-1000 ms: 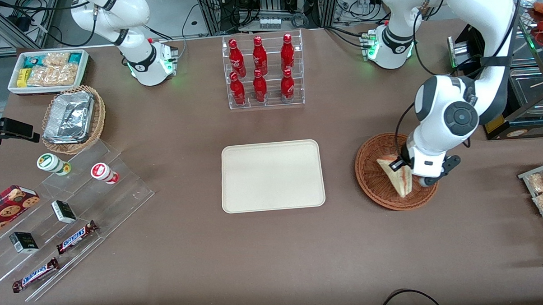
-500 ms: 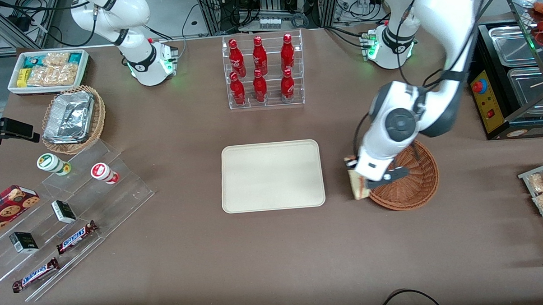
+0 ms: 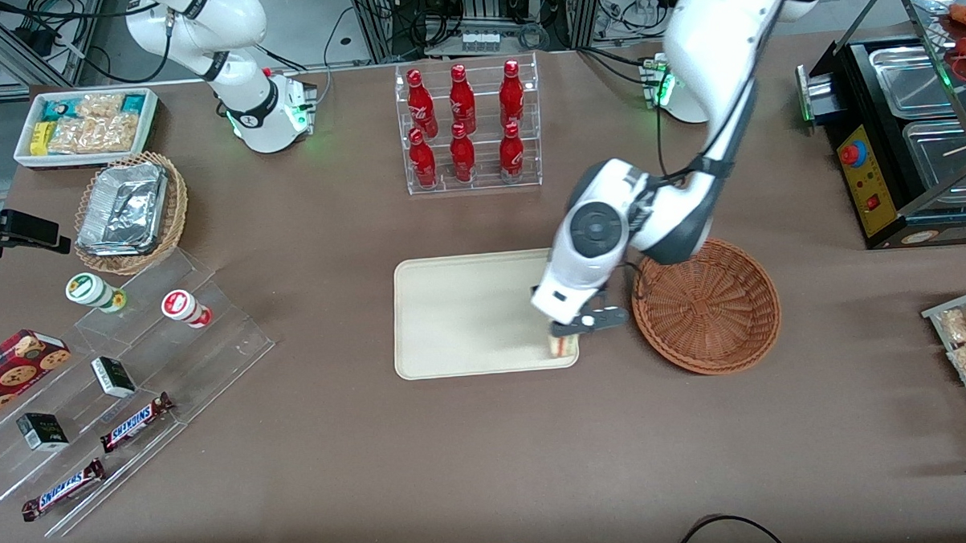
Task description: Place sandwich from basket to tray
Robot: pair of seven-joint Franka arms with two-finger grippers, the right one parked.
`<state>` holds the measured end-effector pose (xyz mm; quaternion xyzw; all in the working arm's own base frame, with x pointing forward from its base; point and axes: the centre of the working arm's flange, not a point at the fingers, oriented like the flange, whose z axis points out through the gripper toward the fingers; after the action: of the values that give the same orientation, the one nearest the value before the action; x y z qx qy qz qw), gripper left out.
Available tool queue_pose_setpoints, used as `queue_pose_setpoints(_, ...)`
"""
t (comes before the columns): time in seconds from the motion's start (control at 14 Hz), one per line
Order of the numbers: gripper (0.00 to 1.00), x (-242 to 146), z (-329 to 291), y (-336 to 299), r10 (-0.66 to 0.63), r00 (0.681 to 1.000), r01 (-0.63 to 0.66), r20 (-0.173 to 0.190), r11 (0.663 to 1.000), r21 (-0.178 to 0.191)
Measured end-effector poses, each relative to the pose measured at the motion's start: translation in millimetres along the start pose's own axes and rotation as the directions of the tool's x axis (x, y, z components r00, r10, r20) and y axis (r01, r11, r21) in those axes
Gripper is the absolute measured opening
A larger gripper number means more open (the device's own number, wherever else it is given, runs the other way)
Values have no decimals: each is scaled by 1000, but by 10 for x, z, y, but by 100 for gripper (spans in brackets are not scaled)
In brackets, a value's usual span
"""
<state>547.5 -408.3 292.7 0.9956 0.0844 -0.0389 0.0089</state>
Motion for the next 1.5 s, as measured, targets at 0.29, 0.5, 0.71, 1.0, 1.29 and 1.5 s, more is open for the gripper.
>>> queue_pose_setpoints(0.29, 15, -334, 252, 604, -61, 998, 61, 5, 998, 3)
queue_pose_setpoints(0.5, 15, -517, 375, 833, -122, 992, 122, -30, 992, 28)
queue_pose_setpoints(0.71, 15, -654, 410, 957, -160, 986, 162, -42, 986, 31)
queue_pose_setpoints(1.0, 15, -650, 465, 1010, -178, 983, 179, -42, 983, 28)
queue_pose_setpoints(1.29, 15, -636, 548, 1084, -178, 983, 179, -40, 983, 25)
queue_pose_setpoints(1.5, 38, -617, 528, 1103, -180, 983, 181, -43, 983, 18)
